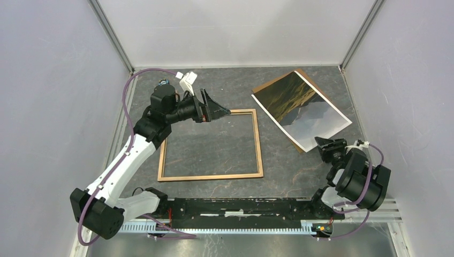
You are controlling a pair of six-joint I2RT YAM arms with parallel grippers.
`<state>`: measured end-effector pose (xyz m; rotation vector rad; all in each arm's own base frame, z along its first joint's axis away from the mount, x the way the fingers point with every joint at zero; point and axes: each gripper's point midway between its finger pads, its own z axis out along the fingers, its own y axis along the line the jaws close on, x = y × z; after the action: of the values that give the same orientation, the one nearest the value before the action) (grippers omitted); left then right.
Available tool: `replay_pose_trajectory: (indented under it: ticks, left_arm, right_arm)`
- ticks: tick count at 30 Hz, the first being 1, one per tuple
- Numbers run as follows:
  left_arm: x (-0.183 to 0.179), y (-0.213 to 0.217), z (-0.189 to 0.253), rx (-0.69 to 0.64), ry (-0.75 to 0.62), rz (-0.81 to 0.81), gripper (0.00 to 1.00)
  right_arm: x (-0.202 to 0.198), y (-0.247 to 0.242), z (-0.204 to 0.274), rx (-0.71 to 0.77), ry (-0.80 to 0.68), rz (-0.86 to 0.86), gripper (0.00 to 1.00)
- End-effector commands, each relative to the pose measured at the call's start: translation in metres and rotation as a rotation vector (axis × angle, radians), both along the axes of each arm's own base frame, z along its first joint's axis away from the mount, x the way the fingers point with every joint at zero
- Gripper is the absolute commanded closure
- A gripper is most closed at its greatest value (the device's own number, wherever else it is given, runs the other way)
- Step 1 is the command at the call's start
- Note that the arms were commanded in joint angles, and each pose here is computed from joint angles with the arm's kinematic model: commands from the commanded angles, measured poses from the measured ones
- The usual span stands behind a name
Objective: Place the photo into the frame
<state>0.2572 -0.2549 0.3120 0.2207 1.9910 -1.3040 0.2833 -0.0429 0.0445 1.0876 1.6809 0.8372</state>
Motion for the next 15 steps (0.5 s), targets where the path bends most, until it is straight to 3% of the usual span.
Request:
replay_pose_trajectory:
  ticks: [1,7,11,15]
  left_arm:
    - [0.003,0.001,0.020,-0.052,-0.037,-0.001,0.01]
    - [0.005,0.008,0.025,-0.049,-0.075,0.031,0.01]
    - [0.013,0.016,0.023,-0.039,-0.080,0.072,0.01]
    - [0.015,0.018,0.023,-0.051,-0.068,0.072,0.01]
  right_arm:
    - [0.000,-0.007,0.001,0.018,-0.011,-0.078,0.54]
    - [0.001,-0.018,-0.010,-0.029,0.046,-0.108,0.61]
    - [0.007,-0.017,-0.002,-0.004,0.001,-0.107,0.70]
    - [0.024,-0.016,0.017,-0.003,-0.077,-0.061,0.71]
